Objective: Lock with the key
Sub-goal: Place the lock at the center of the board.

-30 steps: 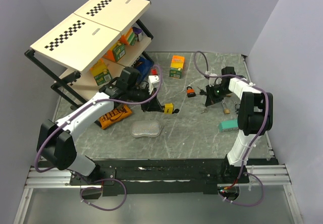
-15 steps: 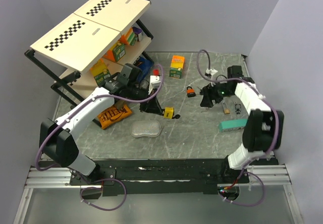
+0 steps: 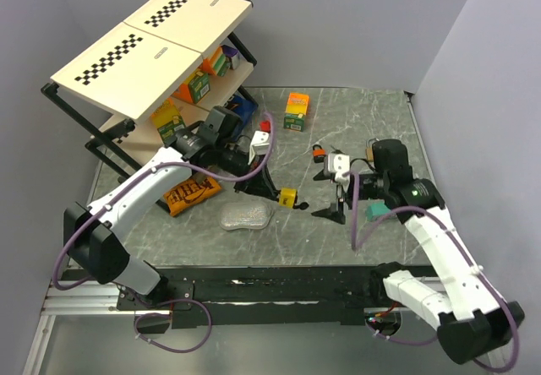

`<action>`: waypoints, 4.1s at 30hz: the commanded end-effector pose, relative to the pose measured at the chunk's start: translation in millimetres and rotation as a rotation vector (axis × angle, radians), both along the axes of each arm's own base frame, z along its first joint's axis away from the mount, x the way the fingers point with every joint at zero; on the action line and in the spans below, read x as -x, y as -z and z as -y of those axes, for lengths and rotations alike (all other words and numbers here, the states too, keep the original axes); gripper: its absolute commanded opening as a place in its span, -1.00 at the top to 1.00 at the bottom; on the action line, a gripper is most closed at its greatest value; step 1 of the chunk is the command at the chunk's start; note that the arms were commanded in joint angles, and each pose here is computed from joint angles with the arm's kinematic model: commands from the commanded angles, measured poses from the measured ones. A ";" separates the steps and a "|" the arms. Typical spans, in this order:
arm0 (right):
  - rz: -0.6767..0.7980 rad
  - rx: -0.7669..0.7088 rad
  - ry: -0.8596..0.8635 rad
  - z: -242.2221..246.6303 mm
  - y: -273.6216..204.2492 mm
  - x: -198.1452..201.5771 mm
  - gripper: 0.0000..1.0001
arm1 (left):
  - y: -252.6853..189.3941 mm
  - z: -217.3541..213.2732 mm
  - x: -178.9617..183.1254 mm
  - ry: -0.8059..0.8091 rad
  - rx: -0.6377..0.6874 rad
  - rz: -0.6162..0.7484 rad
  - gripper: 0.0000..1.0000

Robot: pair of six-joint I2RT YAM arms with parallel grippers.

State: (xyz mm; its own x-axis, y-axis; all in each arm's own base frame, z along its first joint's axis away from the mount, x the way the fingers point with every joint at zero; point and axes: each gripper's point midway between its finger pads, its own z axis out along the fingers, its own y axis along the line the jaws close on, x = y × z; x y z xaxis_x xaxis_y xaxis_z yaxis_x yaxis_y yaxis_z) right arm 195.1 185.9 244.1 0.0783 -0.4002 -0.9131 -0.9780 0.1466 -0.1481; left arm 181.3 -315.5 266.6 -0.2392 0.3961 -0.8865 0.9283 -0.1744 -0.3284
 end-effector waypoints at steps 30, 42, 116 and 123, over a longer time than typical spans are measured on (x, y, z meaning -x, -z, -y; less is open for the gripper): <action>0.159 -0.012 -0.224 -38.4 -39.9 42.5 -0.56 | -39.8 7.8 43.7 0.216 0.132 0.113 0.98; 0.090 -0.074 -0.251 -46.7 -48.5 54.2 -0.54 | -41.2 6.7 47.6 0.220 0.143 0.104 0.98; 0.226 -0.037 -0.304 -62.7 -51.6 39.8 -0.19 | -35.1 8.0 50.1 0.271 0.132 0.088 0.98; 0.189 -0.069 -0.274 -71.6 -59.2 29.7 -0.13 | -34.6 8.6 51.8 0.275 0.127 0.095 0.98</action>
State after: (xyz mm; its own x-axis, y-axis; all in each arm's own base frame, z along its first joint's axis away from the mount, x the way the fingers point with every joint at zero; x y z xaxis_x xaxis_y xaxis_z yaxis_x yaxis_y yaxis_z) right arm 147.2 236.7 265.8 0.2410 -0.3941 -0.8869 -0.9702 -0.1205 -0.2101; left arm 145.7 -318.0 272.4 -0.1093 0.4275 -0.8974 0.8872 -0.3652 -0.2820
